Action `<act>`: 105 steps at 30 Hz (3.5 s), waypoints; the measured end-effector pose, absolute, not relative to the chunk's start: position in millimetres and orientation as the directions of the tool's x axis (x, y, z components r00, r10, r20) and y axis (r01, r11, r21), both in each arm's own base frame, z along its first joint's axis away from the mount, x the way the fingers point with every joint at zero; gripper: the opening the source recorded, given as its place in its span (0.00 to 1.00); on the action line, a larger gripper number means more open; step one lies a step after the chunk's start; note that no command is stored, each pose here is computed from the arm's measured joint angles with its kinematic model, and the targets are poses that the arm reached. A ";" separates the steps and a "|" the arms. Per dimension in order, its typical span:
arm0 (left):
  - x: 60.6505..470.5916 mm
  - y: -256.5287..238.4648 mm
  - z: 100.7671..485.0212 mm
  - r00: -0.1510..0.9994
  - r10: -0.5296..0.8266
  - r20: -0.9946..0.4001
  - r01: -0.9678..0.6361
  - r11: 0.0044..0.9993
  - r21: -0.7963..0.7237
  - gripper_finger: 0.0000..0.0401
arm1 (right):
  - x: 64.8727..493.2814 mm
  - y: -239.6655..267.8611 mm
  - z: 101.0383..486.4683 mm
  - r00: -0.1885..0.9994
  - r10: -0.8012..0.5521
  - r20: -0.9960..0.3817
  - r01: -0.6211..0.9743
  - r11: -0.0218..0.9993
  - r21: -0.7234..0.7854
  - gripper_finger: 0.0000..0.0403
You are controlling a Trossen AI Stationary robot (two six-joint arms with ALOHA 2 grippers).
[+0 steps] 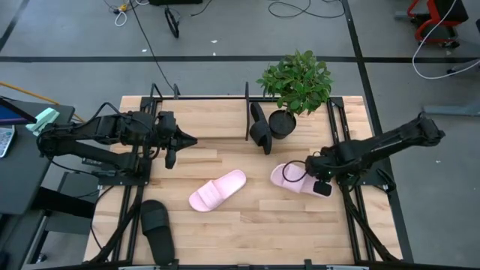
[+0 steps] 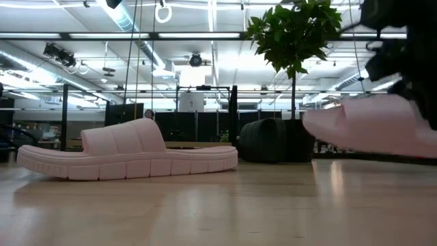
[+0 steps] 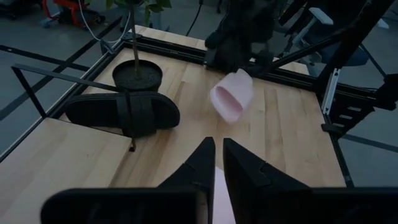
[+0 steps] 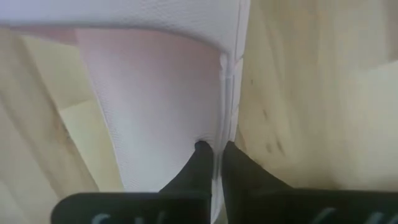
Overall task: Pick and place slides into the shelf
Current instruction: Put the right pink slide on the shelf
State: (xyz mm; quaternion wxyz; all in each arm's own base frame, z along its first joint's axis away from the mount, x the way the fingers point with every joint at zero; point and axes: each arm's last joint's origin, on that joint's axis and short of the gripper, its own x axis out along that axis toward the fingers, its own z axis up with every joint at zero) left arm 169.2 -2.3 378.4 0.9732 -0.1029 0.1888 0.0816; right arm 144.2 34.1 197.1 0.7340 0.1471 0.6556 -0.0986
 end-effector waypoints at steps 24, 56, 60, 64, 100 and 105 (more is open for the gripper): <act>169.6 -2.3 379.6 0.921 0.119 -0.372 -0.271 0.879 -0.392 0.21 | 224.6 50.4 370.9 0.489 -0.392 -0.779 0.111 0.914 -0.391 0.03; 169.6 -9.8 379.5 0.917 -0.140 -0.374 -0.213 0.622 -0.754 0.61 | 345.9 34.3 398.8 0.600 -0.489 -0.633 -0.345 0.556 -0.756 0.02; 169.1 -12.1 379.6 0.902 -0.221 -0.370 -0.201 0.544 -0.815 0.63 | 354.4 24.2 390.0 0.570 -0.503 -0.650 -0.359 0.558 -0.748 0.02; 168.6 -13.1 378.9 0.892 -0.250 -0.376 -0.209 0.509 -0.835 0.67 | 366.0 15.6 380.0 0.553 -0.509 -0.660 -0.355 0.573 -0.739 0.02; 217.2 -16.1 309.1 0.543 -0.274 -0.793 -0.575 0.568 -0.590 0.77 | 431.2 -12.9 304.2 0.511 -0.414 -0.754 -0.326 0.718 -0.615 0.02; 224.3 -15.3 304.2 0.538 -0.239 -0.808 -0.593 0.574 -0.565 0.77 | 432.4 -9.8 304.5 0.530 -0.378 -0.759 -0.321 0.740 -0.592 0.02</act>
